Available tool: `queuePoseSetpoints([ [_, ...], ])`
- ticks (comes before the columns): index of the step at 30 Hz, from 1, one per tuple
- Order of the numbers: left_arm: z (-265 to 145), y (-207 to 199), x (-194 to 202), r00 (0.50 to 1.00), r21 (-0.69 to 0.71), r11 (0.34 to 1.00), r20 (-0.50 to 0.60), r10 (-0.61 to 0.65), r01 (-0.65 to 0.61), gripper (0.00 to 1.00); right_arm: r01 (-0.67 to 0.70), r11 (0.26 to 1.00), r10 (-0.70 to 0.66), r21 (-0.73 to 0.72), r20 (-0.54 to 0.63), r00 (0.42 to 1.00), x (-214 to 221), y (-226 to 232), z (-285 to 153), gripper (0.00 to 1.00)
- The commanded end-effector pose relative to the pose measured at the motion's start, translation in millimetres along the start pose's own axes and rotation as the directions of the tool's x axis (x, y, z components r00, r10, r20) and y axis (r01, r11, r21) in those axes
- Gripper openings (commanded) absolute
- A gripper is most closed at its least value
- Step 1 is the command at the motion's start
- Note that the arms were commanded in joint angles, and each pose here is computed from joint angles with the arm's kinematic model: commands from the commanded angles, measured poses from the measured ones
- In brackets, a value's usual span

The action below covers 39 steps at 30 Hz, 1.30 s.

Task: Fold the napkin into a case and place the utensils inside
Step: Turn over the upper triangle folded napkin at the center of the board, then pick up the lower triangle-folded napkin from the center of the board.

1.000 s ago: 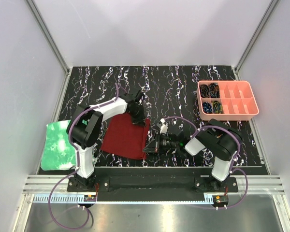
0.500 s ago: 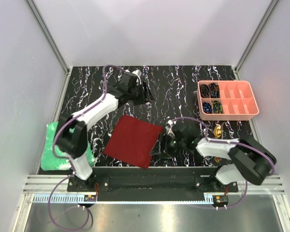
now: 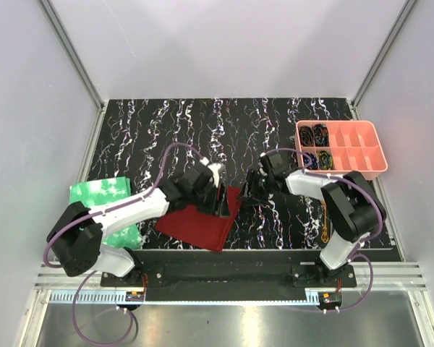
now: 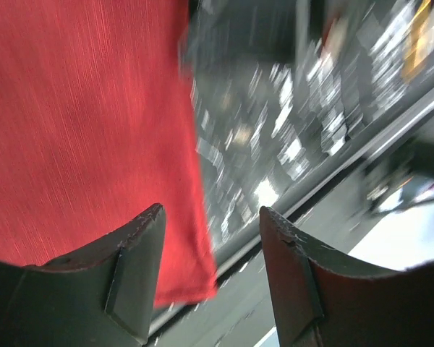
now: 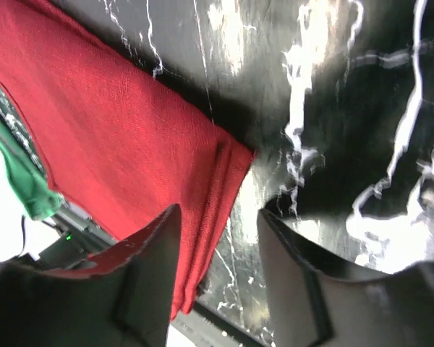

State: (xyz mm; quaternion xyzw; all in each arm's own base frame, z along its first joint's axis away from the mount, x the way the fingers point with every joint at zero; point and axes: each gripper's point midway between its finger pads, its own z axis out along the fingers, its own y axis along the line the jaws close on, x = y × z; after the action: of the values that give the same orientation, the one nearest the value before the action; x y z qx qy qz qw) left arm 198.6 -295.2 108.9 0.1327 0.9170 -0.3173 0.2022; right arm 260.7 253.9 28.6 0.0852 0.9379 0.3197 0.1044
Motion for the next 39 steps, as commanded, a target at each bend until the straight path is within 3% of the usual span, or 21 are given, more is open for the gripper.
queuePoseSetpoints([
  [1, 4.4, 2.1, 17.5, 0.996, -0.048, 0.995, 0.016, 0.086, -0.085, 0.58, 0.040, 0.999, -0.040, 0.032, -0.004, 0.999, -17.3, -4.1, 7.5, 0.53],
  [7, 19.9, -0.6, 48.2, 0.988, -0.075, 0.986, -0.056, 0.144, -0.148, 0.59, 0.046, 0.997, -0.045, 0.054, -0.027, 0.999, -23.8, -10.5, 23.2, 0.43],
  [14, 55.2, 7.6, 88.7, 0.976, -0.069, 0.991, -0.190, 0.102, -0.117, 0.39, 0.033, 0.997, -0.033, 0.070, -0.003, 0.999, -53.4, -18.8, 36.2, 0.22],
  [17, 69.4, 1.2, 79.1, 0.977, -0.047, 0.989, -0.170, 0.131, -0.141, 0.37, 0.038, 0.996, -0.039, 0.077, 0.022, 0.999, -73.9, -22.9, 41.1, 0.13],
  [21, 101.8, -30.2, 58.9, 0.973, 0.030, 0.989, -0.176, 0.151, -0.148, 0.38, 0.054, 0.997, -0.056, 0.047, 0.029, 0.998, -104.9, -17.8, 47.1, 0.08],
  [24, 102.0, -46.4, 52.1, 0.976, 0.055, 0.991, -0.174, 0.132, -0.125, 0.50, 0.104, 0.992, -0.106, 0.074, 0.025, 0.994, -126.1, -11.7, 41.8, 0.14],
  [28, 65.0, -53.7, 29.1, 0.986, 0.070, 0.988, -0.090, 0.142, -0.136, 0.63, 0.174, 0.972, -0.181, 0.155, 0.032, 0.983, -137.0, -9.0, 15.5, 0.44],
  [31, 34.9, -32.7, 1.5, 0.997, 0.040, 0.997, -0.029, 0.069, -0.068, 0.64, 0.182, 0.964, -0.186, 0.193, 0.003, 0.982, -118.0, -16.8, -6.2, 0.62],
  [34, 17.8, 9.4, -31.3, 0.995, 0.021, 0.996, 0.048, -0.088, 0.087, 0.59, 0.162, 0.980, -0.158, 0.119, -0.039, 0.987, -80.9, -10.9, -20.5, 0.67],
  [36, 7.0, 37.8, -62.2, 0.976, 0.008, 0.984, 0.131, -0.175, 0.175, 0.49, 0.176, 0.984, -0.176, 0.000, -0.036, 0.984, -60.2, 17.6, -30.0, 0.67],
  [39, 4.8, 77.0, -89.1, 0.938, -0.003, 0.953, 0.178, -0.298, 0.303, 0.34, 0.186, 0.969, -0.203, -0.161, -0.098, 0.974, -10.1, 45.5, -30.8, 0.53],
])
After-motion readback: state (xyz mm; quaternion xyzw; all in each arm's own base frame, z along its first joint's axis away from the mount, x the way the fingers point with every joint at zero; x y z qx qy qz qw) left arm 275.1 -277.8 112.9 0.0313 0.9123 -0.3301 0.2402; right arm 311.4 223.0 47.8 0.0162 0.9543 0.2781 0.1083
